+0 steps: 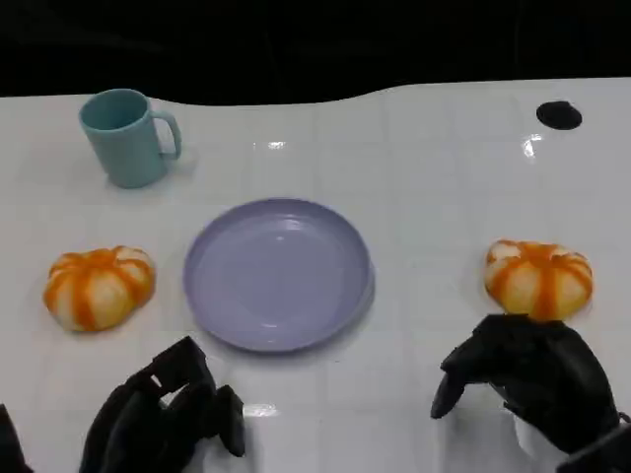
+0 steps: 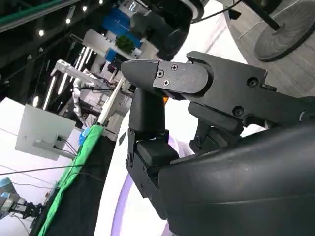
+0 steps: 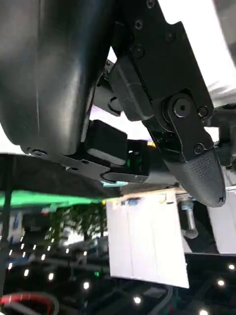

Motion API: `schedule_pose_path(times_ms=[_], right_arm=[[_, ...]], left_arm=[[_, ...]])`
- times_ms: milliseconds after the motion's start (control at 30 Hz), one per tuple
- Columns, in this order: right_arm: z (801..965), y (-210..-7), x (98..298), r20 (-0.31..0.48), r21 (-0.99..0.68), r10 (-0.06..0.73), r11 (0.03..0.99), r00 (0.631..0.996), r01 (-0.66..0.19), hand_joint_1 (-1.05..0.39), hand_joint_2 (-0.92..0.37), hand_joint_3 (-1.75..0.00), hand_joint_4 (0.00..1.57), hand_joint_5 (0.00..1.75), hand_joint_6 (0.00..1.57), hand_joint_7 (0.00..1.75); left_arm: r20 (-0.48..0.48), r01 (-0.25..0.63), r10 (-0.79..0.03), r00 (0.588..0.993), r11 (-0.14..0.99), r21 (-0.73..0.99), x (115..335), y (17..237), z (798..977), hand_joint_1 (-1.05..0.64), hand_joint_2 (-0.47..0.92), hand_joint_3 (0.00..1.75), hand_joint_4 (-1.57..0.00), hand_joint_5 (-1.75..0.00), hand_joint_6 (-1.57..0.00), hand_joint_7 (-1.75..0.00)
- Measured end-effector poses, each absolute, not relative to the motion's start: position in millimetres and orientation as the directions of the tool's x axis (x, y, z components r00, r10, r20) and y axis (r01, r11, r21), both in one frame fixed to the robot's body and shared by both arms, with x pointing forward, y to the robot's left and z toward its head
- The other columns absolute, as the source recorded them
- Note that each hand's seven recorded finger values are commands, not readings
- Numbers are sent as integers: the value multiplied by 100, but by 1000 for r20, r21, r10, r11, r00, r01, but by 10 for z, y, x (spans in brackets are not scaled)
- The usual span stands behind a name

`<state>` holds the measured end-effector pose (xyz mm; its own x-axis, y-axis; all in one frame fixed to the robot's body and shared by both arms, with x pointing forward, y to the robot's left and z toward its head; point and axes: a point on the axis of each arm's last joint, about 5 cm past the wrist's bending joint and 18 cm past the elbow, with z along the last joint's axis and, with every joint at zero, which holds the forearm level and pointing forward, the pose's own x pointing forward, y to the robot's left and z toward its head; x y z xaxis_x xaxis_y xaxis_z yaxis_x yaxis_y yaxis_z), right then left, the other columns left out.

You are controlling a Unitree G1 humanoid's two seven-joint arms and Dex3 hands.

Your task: Grasp the bread from the table and place it into the plate.

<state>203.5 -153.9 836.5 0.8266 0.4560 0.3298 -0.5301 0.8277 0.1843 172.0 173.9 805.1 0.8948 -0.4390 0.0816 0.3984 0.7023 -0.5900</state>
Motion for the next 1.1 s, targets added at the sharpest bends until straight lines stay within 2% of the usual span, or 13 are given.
schedule_pose_path(times_ms=[33, 233, 300, 400, 533, 600, 733, 767, 933, 967, 1033, 1067, 1100], right_arm=[[8383, -1548, 2039, 342, 148, 450, 841, 825, -520, -105, -92, -27, 59, 131, 44, 121], [8505, -1628, 2072, 416, -72, 429, 894, 801, -442, -104, -92, -39, 20, 151, 8, 143], [8538, -1656, 2076, 431, -132, 427, 901, 795, -413, -102, -92, -40, 10, 153, 2, 142], [8587, -1678, 2092, 461, -226, 422, 906, 780, -357, -99, -92, -46, 1, 150, 0, 130], [8661, -1721, 2120, 492, -357, 426, 894, 760, -270, -96, -92, -54, 0, 121, 0, 106], [8699, -1768, 2131, 490, -424, 429, 878, 759, -222, -95, -92, -59, 0, 100, 0, 87], [8831, -1883, 2155, 500, -576, 418, 814, 758, -69, -94, -92, -58, 0, 61, 0, 57], [8863, -1903, 2162, 498, -609, 414, 793, 762, -33, -93, -92, -59, 0, 48, 0, 46], [8981, -1971, 2166, 458, -757, 387, 642, 800, 123, -85, -91, -57, 0, 9, 0, 22], [8997, -1967, 2164, 445, -783, 381, 605, 810, 145, -83, -88, -60, 0, 5, 0, 20], [9014, -1949, 2165, 418, -818, 364, 549, 832, 171, -80, -73, -83, 0, 1, 0, 14], [9022, -1938, 2165, 404, -835, 361, 521, 841, 177, -79, -61, -97, 0, 0, 0, 14], [9029, -1926, 2162, 390, -848, 355, 499, 849, 181, -78, -56, -103, 0, 0, 0, 14]], left_arm=[[83, 399, -440, 894, 702, -590, 1725, 1738, 8052, -68, 92, 21, -83, -175, -67, -167], [88, 406, -443, 892, 700, -587, 1744, 1725, 8061, -66, 92, 21, -83, -175, -66, -170], [88, 406, -444, 892, 699, -589, 1744, 1724, 8060, -66, 92, 21, -83, -175, -66, -169], [87, 406, -445, 891, 698, -591, 1744, 1723, 8060, -67, 92, 22, -83, -175, -66, -169], [91, 408, -443, 892, 700, -586, 1752, 1723, 8063, -67, 92, 22, -84, -175, -65, -172], [92, 408, -442, 892, 701, -585, 1752, 1723, 8063, -67, 92, 22, -84, -175, -65, -173], [92, 408, -443, 892, 701, -585, 1754, 1721, 8064, -67, 92, 20, -83, -175, -66, -170], [92, 408, -443, 892, 700, -586, 1755, 1721, 8064, -66, 92, 20, -83, -175, -66, -169], [85, 406, -448, 890, 694, -595, 1757, 1717, 8060, -65, 92, 19, -83, -175, -68, -168], [84, 406, -449, 890, 693, -596, 1757, 1717, 8060, -65, 92, 19, -83, -175, -68, -167], [82, 405, -451, 889, 690, -600, 1758, 1715, 8058, -65, 92, 19, -83, -175, -68, -167], [81, 405, -451, 889, 689, -601, 1758, 1714, 8058, -65, 92, 19, -83, -175, -68, -167], [81, 405, -452, 889, 689, -601, 1758, 1714, 8058, -66, 92, 20, -83, -175, -68, -167]])
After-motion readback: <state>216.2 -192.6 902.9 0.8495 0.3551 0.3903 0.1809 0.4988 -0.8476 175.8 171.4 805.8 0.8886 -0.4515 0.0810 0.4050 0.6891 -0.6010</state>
